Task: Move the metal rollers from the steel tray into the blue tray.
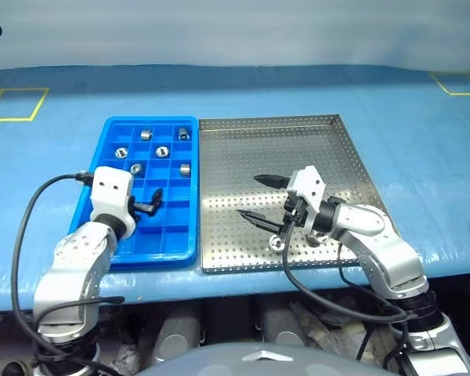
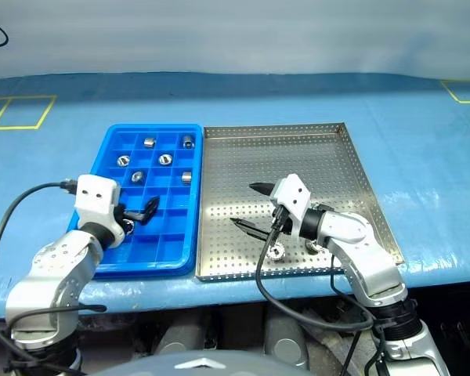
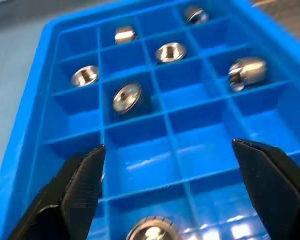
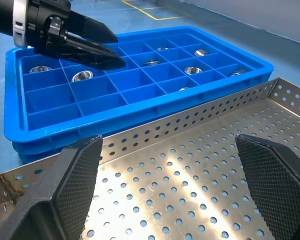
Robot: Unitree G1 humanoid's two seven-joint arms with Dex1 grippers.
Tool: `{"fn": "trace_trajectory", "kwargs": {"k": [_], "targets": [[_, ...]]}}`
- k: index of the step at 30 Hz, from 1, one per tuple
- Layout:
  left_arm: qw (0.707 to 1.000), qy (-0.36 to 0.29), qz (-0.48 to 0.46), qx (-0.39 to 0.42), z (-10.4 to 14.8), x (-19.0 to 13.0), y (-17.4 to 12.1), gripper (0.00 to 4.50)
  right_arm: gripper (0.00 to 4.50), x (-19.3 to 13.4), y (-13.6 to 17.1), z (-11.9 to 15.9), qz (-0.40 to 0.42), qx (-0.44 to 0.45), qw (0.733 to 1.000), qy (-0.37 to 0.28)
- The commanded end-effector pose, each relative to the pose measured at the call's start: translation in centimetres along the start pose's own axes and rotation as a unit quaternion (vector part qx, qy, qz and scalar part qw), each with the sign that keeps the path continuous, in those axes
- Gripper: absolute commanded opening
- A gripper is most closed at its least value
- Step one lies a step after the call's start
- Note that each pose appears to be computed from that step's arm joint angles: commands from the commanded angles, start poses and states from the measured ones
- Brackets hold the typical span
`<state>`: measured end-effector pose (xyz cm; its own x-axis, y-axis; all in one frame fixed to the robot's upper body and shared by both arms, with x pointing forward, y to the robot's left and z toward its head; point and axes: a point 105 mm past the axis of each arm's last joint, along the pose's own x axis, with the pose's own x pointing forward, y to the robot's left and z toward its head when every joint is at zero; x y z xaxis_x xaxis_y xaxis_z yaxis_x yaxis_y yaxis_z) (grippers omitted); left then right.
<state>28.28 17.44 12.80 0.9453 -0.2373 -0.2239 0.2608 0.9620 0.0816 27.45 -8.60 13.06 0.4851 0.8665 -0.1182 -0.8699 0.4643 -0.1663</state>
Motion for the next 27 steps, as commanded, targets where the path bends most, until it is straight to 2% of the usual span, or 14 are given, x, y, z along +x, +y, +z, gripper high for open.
{"fn": "trace_trajectory", "kwargs": {"k": [1, 6, 9, 12, 17, 27], "targets": [[0.992, -0.078, -0.099, 0.010, 3.5, 0.8, -3.6, 4.45, 4.50, -1.1, -1.6, 1.2, -0.048, -0.033, 0.998, -0.009], [0.975, -0.077, -0.206, 0.043, 3.6, 3.3, -8.2, 4.45, 4.50, -2.6, -2.9, 0.2, -0.111, -0.039, 0.993, 0.025], [0.960, -0.088, -0.260, 0.059, 3.7, 3.5, -10.3, 4.45, 4.50, -4.1, -3.8, -1.3, -0.164, -0.027, 0.984, 0.068], [0.951, -0.097, -0.286, 0.065, 3.7, 3.2, -10.8, 4.45, 4.50, -5.3, -4.5, -2.8, -0.201, 0.000, 0.974, 0.101], [0.929, -0.090, -0.344, 0.101, 2.8, 1.9, -11.7, 4.45, 4.50, -5.8, -6.3, -4.6, -0.249, 0.060, 0.960, 0.110], [0.914, -0.066, -0.382, 0.122, 1.1, 0.4, -12.5, 4.45, 4.50, -4.6, -6.7, -6.0, -0.239, 0.097, 0.959, 0.119]]}}
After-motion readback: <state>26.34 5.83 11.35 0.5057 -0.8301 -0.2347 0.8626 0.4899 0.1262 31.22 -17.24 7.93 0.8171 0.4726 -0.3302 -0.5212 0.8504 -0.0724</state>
